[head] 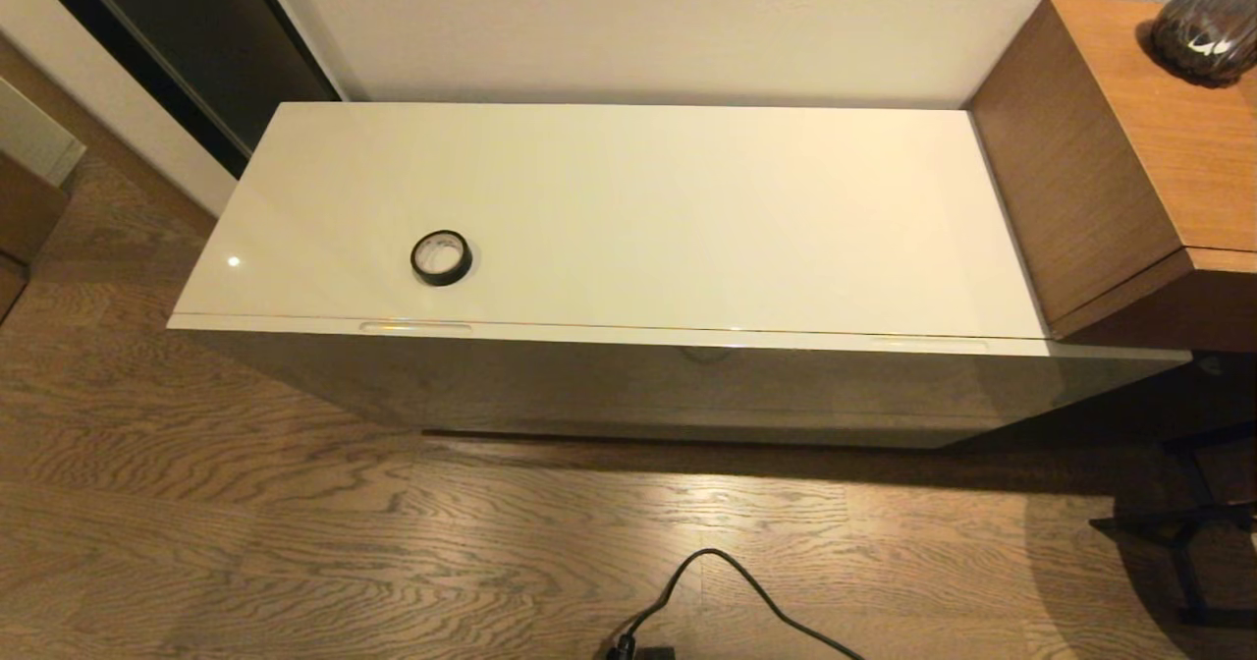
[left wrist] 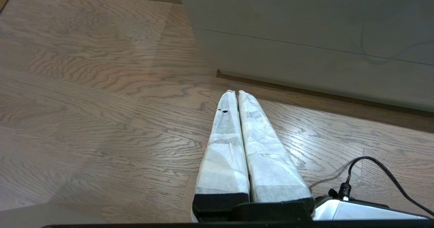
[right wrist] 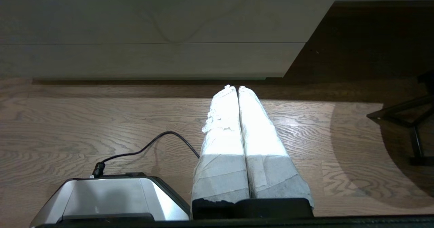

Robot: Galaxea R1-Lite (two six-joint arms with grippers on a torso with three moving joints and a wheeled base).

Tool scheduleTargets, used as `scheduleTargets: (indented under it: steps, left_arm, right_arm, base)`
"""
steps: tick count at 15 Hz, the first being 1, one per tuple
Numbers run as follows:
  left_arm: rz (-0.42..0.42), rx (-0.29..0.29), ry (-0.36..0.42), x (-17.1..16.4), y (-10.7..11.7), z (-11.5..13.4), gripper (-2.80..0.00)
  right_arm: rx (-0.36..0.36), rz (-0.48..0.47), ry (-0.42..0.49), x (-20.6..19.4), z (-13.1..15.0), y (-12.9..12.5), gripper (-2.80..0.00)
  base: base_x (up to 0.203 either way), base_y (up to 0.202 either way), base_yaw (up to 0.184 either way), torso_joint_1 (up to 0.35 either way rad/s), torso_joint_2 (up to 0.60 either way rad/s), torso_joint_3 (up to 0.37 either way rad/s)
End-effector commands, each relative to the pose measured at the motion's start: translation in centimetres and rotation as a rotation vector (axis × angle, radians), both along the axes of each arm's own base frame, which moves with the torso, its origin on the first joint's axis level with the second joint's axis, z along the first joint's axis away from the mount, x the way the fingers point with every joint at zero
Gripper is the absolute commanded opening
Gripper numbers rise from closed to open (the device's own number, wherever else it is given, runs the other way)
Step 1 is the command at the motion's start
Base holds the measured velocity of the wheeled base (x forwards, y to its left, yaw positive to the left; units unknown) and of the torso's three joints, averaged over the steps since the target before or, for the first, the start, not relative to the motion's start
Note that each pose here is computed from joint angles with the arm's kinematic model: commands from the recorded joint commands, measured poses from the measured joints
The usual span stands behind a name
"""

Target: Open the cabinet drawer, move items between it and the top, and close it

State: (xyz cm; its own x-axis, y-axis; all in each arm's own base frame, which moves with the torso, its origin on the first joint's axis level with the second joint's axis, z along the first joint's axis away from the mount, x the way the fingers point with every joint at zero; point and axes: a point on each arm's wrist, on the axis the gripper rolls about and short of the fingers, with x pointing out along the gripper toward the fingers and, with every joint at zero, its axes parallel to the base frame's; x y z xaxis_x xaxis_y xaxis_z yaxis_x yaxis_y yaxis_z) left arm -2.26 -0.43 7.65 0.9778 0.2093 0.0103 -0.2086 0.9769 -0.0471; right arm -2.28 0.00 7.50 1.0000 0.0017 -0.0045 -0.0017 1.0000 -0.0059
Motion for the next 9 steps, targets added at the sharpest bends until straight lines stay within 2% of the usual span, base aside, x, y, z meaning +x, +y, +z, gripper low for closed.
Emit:
scheduleTargets:
  steps: [1, 9]
  left_arm:
    - [0.001, 0.008, -0.041, -0.28, -0.06, -0.07, -2.8]
    - [0.001, 0.008, -0.041, -0.28, -0.06, -0.07, -2.8]
  right_arm:
    - [0.0, 0.0, 0.003, 0.02, -0.04, 0.0, -2.8]
    - [0.018, -0.003, 0.0, 0.02, 0.01, -0.01, -2.8]
  base:
    - [0.0, 0.0, 0.0, 0.0, 0.0, 0.0]
    - [0.0, 0.0, 0.0, 0.0, 0.0, 0.0]
